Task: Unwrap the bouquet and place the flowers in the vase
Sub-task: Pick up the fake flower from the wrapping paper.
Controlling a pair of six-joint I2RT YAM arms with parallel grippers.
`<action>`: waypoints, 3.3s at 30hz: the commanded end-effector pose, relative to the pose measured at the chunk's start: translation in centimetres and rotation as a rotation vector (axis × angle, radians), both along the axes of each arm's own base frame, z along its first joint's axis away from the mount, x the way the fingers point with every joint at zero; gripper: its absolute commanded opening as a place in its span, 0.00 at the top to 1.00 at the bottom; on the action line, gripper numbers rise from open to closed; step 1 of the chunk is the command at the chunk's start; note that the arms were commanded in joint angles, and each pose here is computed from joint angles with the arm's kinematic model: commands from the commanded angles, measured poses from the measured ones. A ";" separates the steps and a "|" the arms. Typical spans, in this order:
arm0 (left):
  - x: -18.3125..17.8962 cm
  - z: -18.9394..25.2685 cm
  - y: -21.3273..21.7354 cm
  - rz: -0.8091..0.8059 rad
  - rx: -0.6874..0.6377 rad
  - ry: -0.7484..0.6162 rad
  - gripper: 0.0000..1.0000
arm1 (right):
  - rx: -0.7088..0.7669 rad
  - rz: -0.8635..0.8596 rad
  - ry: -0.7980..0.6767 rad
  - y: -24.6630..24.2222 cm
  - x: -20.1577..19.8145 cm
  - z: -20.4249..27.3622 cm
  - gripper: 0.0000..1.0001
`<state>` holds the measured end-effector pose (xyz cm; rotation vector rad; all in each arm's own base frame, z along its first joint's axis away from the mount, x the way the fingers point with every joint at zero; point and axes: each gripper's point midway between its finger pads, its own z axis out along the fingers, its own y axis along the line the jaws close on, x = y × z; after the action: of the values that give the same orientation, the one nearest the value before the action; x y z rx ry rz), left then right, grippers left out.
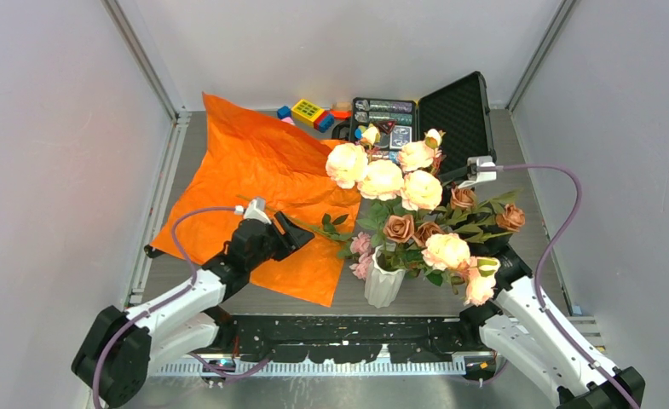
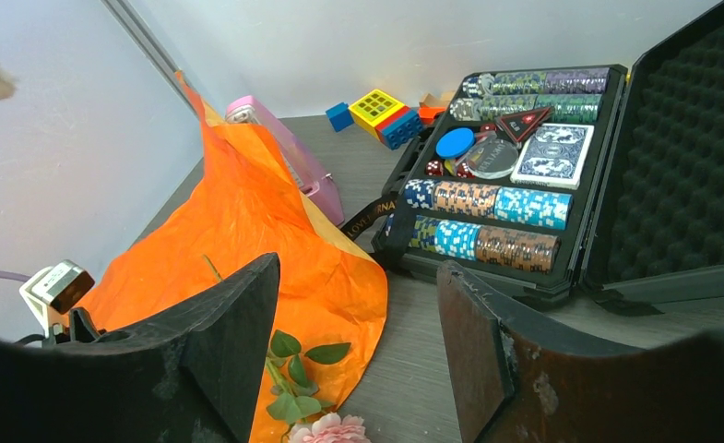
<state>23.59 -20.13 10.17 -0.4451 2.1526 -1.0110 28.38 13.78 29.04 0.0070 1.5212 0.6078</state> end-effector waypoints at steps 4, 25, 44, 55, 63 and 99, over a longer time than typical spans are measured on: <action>3.5 2.2 -2.1 0.149 -0.100 -0.077 0.40 | 0.005 -0.024 -0.032 -0.3 0.6 1.0 0.32; 6.7 -3.1 -4.9 0.299 -0.113 0.022 0.44 | -0.034 -0.058 -0.043 -1.0 0.6 0.9 0.32; 6.2 -4.8 -4.8 0.330 -0.100 0.045 0.50 | -0.041 -0.068 -0.045 -1.3 0.6 1.0 0.31; 7.9 -4.6 -5.9 0.326 -0.093 0.000 0.63 | -0.040 -0.068 -0.040 -1.2 0.6 0.8 0.31; 8.7 -4.7 -6.0 0.345 -0.100 -0.016 0.66 | -0.028 -0.051 -0.022 -0.8 0.7 0.1 0.32; 9.4 14.4 -2.6 0.421 -0.452 -0.405 1.00 | 0.089 0.576 0.315 8.4 0.9 -6.7 0.26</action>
<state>32.78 -23.79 22.47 -0.7932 1.4652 -1.2306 30.26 18.97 16.90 -0.1228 1.9612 0.8938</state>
